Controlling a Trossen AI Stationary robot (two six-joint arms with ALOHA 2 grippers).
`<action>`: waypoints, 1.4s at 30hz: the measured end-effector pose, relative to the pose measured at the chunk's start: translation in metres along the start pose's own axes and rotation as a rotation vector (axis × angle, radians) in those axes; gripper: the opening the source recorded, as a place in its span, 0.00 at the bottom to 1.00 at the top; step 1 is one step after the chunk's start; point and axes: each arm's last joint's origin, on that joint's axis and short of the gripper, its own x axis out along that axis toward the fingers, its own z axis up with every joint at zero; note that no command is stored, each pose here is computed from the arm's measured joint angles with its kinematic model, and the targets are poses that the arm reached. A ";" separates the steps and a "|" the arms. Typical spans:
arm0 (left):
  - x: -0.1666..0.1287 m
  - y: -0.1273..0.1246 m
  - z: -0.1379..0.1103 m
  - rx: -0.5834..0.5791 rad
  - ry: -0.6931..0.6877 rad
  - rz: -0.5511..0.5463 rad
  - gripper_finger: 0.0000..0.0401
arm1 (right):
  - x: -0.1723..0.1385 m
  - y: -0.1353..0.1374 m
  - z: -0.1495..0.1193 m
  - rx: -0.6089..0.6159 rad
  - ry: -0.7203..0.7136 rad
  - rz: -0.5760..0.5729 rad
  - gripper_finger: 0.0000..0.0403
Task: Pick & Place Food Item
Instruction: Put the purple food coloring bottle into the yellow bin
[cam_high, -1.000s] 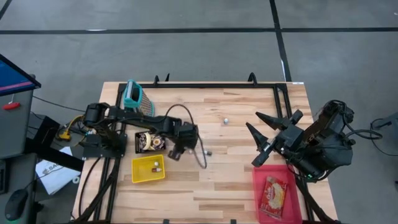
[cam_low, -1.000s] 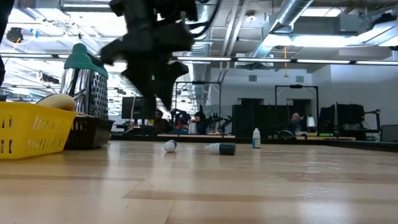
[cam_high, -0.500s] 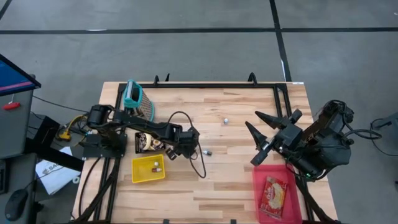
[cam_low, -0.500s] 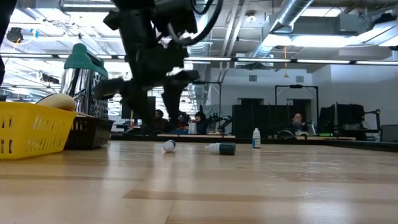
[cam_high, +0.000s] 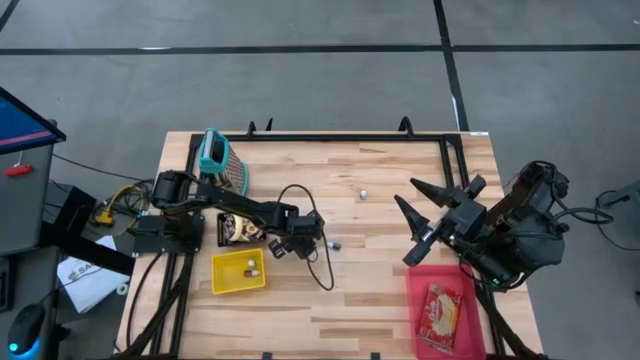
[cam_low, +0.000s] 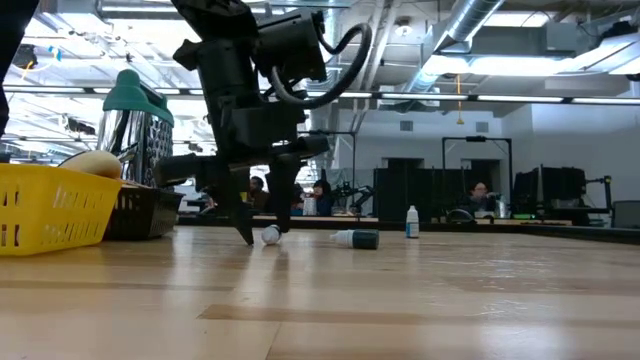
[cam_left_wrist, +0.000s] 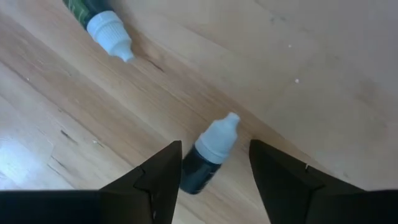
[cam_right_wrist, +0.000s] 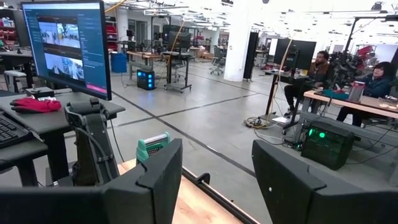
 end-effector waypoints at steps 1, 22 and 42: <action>0.000 0.000 0.000 -0.003 -0.002 -0.002 0.46 | 0.000 0.000 0.000 0.000 0.000 0.000 0.46; 0.000 -0.003 -0.001 -0.328 -0.038 -0.084 0.32 | 0.000 0.000 0.000 -0.001 0.000 0.000 0.46; -0.001 -0.002 0.004 -0.701 -0.115 -0.153 0.21 | 0.000 0.000 0.000 -0.001 0.000 0.001 0.46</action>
